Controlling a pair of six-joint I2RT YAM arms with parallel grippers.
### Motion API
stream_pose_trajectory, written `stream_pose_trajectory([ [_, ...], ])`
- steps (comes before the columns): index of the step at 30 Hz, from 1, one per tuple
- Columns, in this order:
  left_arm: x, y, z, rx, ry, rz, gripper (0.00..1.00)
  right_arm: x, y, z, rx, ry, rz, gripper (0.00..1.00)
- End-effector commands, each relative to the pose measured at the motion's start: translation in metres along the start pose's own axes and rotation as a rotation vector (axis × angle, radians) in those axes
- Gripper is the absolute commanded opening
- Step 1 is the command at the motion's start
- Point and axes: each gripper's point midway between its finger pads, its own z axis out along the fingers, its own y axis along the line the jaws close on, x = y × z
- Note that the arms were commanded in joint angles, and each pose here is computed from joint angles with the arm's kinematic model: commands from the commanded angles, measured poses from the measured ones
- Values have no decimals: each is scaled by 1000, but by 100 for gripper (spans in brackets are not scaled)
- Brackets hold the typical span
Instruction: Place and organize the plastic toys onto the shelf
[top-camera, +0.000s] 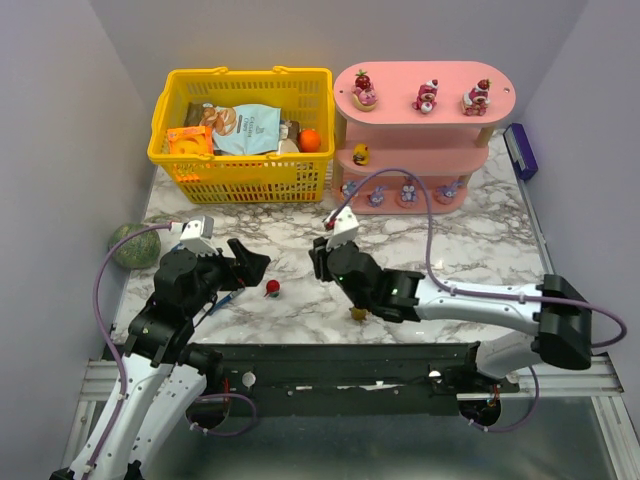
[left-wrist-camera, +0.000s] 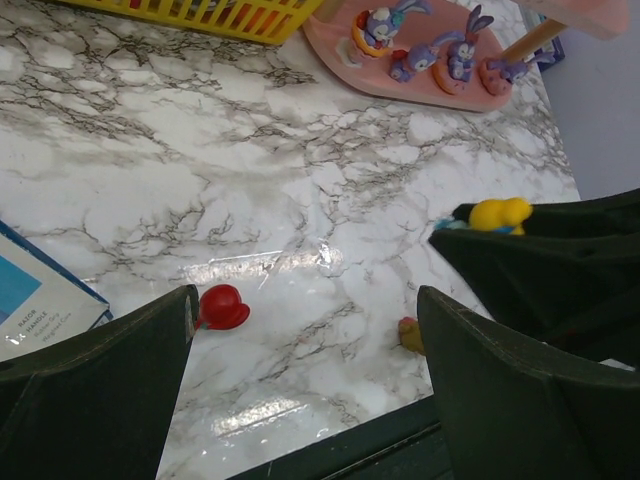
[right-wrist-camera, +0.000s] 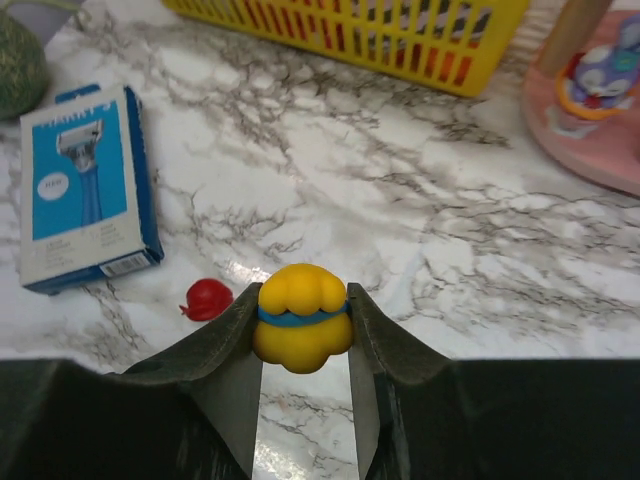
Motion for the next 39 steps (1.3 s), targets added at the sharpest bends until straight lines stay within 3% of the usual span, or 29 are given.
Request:
stream_pose_trajectory([
  [1, 4, -2, 0, 25, 12, 11, 99, -26, -64, -23, 234, 13, 9, 18],
  [12, 5, -2, 1, 27, 20, 11, 99, -109, -169, -32, 378, -89, 141, 17],
  [26, 7, -4, 2, 41, 32, 15, 99, -139, -232, 31, 466, -74, 103, 17],
  [39, 8, -5, 2, 46, 33, 15, 99, -129, -261, 73, 493, -69, 81, 15],
])
